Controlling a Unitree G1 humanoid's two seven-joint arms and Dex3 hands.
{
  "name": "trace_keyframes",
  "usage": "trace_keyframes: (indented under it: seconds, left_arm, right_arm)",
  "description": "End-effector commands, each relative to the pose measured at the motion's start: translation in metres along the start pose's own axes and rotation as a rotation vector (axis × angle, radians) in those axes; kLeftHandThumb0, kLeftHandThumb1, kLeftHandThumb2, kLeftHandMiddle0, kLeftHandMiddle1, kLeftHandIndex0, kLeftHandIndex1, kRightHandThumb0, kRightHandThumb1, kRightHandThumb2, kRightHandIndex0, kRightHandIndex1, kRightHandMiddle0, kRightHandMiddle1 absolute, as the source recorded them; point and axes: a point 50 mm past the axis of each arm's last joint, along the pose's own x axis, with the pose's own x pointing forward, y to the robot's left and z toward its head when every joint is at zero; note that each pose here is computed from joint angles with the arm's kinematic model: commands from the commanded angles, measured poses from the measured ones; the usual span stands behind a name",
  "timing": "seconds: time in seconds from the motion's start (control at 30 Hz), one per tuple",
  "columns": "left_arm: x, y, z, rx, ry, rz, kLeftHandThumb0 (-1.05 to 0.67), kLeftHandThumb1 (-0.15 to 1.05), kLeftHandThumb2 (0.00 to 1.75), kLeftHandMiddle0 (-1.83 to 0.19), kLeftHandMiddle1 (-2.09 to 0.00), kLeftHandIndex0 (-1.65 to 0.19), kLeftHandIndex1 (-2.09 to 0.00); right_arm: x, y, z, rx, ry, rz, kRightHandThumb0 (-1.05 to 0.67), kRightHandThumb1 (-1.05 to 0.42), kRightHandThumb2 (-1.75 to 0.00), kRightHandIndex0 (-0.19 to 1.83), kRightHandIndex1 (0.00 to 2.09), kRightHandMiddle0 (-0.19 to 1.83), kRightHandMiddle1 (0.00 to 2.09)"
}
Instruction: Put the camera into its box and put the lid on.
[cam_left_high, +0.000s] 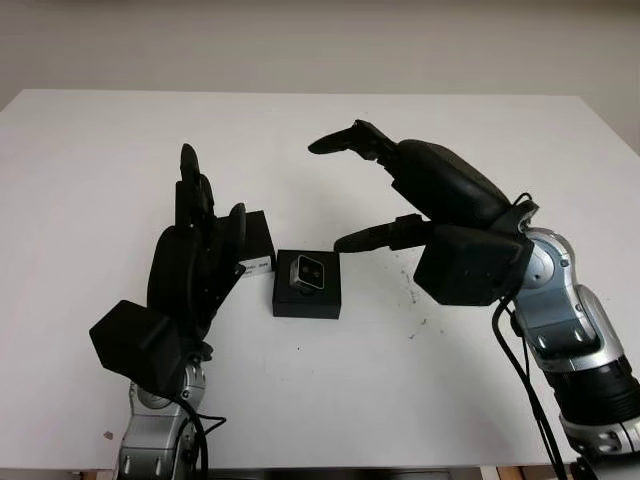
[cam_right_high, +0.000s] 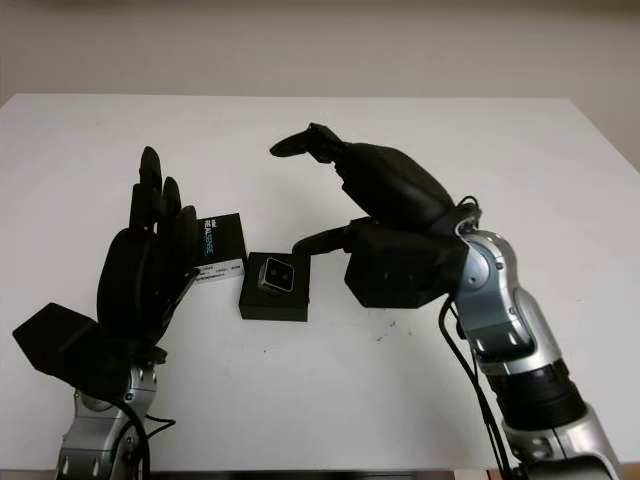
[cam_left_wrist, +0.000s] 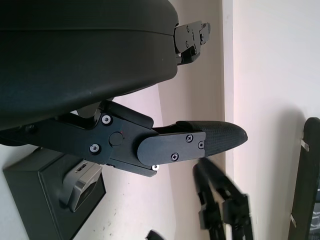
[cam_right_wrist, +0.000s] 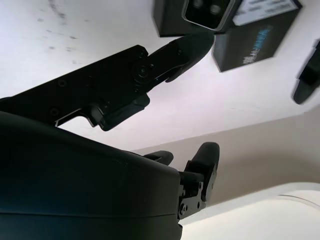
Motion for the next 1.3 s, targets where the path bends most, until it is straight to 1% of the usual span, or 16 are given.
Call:
trace_keyframes:
  seconds: [0.0, 0.13, 0.27, 0.33, 0.6, 0.73, 0.93, 1.07, 1.27]
  left_arm:
    - [-0.002, 0.002, 0.004, 0.009, -0.014, 0.007, -0.75, 1.05, 0.48, 0.19, 0.0, 0.19, 0.0]
    - [-0.003, 0.003, 0.005, 0.011, -0.013, -0.004, -0.75, 1.05, 0.48, 0.19, 0.0, 0.19, 0.0]
    - [-0.002, 0.002, 0.005, 0.003, -0.017, -0.018, -0.73, 1.05, 0.48, 0.19, 0.0, 0.19, 0.0]
    - [-0.002, 0.002, 0.005, 0.0, -0.013, -0.02, -0.73, 1.05, 0.48, 0.19, 0.0, 0.19, 0.0]
    - [-0.001, 0.002, 0.006, 0.009, -0.007, -0.026, -0.73, 1.05, 0.48, 0.19, 0.0, 0.19, 0.0]
    - [0.001, 0.002, 0.006, 0.006, -0.008, -0.028, -0.73, 1.05, 0.48, 0.19, 0.0, 0.19, 0.0]
    - [0.002, 0.002, 0.007, 0.008, -0.007, -0.027, -0.72, 1.05, 0.49, 0.19, 0.0, 0.19, 0.0]
    - [0.003, 0.002, 0.008, 0.014, -0.016, -0.025, -0.71, 1.05, 0.49, 0.19, 0.0, 0.19, 0.0]
    - [0.003, 0.002, 0.008, 0.009, -0.01, -0.029, -0.72, 1.05, 0.49, 0.19, 0.0, 0.19, 0.0]
  right_arm:
    - [-0.006, 0.002, 0.001, -0.024, 0.003, -0.023, -0.59, -0.84, -0.05, 0.31, 0.22, 0.27, 0.62]
    - [-0.014, 0.016, 0.001, -0.038, 0.036, -0.045, -0.6, -0.84, -0.06, 0.3, 0.2, 0.31, 0.59]
    - [-0.016, 0.027, 0.006, -0.084, 0.067, -0.094, -0.66, -0.88, -0.06, 0.34, 0.17, 0.23, 0.82]
    - [-0.016, 0.032, 0.008, -0.121, 0.073, -0.111, -0.68, -0.9, -0.06, 0.35, 0.17, 0.2, 0.9]
    - [-0.009, 0.049, 0.022, -0.117, 0.097, -0.132, -0.73, -0.95, -0.06, 0.33, 0.15, 0.09, 1.08]
    - [-0.004, 0.057, 0.027, -0.022, 0.114, -0.122, -0.72, -0.95, -0.06, 0.31, 0.14, 0.06, 1.12]
    - [-0.002, 0.06, 0.033, 0.01, 0.118, -0.085, -0.72, -0.96, -0.05, 0.31, 0.14, 0.07, 1.19]
    - [-0.002, 0.061, 0.034, 0.036, 0.122, -0.077, -0.71, -0.95, -0.05, 0.3, 0.14, 0.08, 1.18]
    - [-0.002, 0.064, 0.032, 0.034, 0.14, -0.064, -0.73, -0.96, -0.06, 0.31, 0.14, 0.08, 1.16]
